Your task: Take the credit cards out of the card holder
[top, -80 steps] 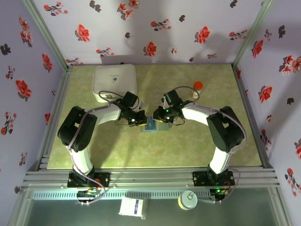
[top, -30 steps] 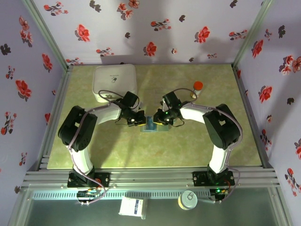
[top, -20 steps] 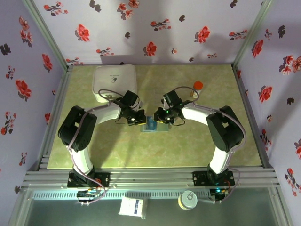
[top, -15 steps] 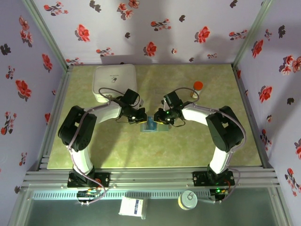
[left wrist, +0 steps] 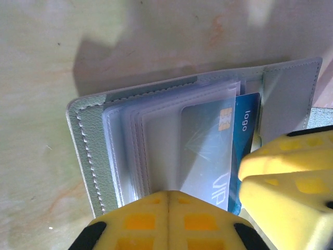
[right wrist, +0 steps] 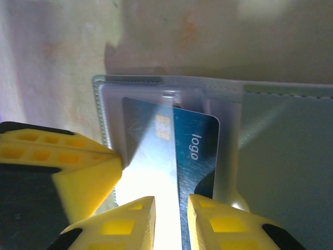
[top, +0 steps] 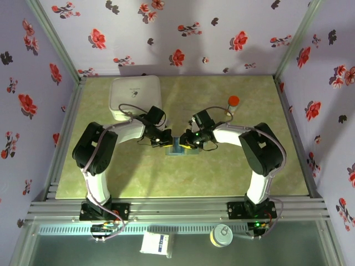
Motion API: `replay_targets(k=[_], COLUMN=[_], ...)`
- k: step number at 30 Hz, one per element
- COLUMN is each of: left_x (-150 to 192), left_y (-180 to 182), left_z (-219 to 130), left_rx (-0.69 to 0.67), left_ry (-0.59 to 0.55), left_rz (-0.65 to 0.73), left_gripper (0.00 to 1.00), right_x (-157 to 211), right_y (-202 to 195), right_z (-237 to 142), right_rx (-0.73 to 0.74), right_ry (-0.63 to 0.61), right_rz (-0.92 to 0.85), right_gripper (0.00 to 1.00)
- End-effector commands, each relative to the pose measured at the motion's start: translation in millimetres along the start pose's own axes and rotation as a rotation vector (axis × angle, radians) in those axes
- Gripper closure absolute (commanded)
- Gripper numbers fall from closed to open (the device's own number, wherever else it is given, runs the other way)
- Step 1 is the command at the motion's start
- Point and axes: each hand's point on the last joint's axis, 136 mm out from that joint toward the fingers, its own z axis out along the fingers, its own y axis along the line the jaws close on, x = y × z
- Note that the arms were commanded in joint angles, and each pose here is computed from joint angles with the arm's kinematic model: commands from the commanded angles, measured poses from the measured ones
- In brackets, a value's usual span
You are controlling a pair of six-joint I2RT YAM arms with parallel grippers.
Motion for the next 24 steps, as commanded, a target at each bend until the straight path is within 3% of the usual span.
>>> replay_targets(k=[1,10,24], left_x=[5,3,-2], left_y=[12,9,-9], left_z=[2,-2,-14], left_rx=[-0.045,-0.039,0.005], left_ry=[0.022,0.013,-0.011], left_rz=[0.000,0.005,0.015], left_gripper=[1.00,1.00,1.00], right_x=[1,-8,-10], right_y=[-6,-4,9], right_z=[2,-11,-26], right_rx=[0.023,0.065,0.002], right_ry=[0.013,-0.037,-0.078], right_rz=[0.010,-0.026,-0.035], right_gripper=[0.76,0.76,0.73])
